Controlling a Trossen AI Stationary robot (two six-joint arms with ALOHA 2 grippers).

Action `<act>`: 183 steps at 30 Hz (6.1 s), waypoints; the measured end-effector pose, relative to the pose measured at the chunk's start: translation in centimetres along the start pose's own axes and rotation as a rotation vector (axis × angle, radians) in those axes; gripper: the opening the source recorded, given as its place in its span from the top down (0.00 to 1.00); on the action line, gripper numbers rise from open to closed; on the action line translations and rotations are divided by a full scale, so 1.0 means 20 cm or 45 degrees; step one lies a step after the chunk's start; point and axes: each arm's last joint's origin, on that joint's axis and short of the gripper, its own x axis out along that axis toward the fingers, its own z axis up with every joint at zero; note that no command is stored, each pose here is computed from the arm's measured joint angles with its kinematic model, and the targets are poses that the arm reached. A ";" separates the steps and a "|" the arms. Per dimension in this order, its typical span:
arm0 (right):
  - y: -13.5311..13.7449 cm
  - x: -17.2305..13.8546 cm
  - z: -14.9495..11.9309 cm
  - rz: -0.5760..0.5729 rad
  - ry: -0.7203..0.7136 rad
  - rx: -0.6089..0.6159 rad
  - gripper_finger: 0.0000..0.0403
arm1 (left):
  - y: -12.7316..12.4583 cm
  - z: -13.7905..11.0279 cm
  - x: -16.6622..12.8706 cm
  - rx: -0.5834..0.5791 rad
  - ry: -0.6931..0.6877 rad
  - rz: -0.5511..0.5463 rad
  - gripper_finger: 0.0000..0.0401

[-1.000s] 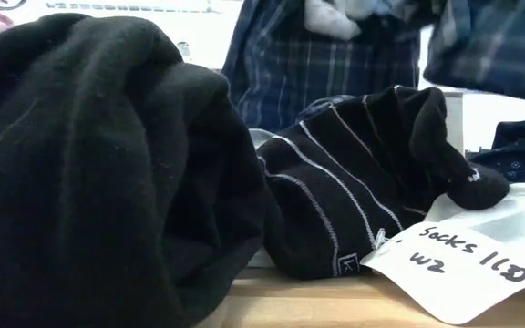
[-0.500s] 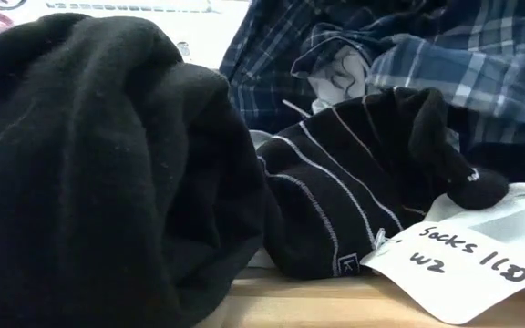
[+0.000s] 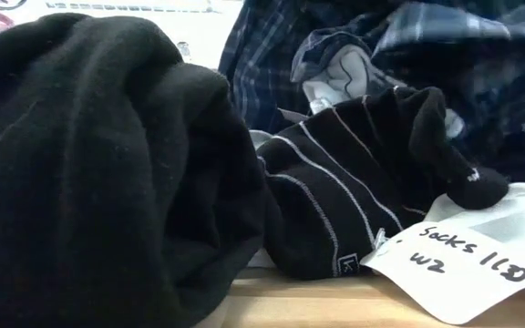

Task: Sort clothes
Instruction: Put the blue pants into the right white laundry bin

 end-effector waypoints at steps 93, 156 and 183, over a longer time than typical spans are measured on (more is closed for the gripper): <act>-1.07 0.00 -0.07 -0.060 0.525 0.831 0.35 | 0.00 0.00 0.00 0.033 0.000 0.000 0.61; 0.10 0.57 -0.55 -0.358 -0.095 1.093 0.99 | -0.03 0.17 -0.03 0.121 -0.236 -0.046 0.61; -0.46 0.06 0.20 -0.743 -0.169 0.426 1.00 | 0.03 0.16 0.09 0.136 -0.159 0.233 0.61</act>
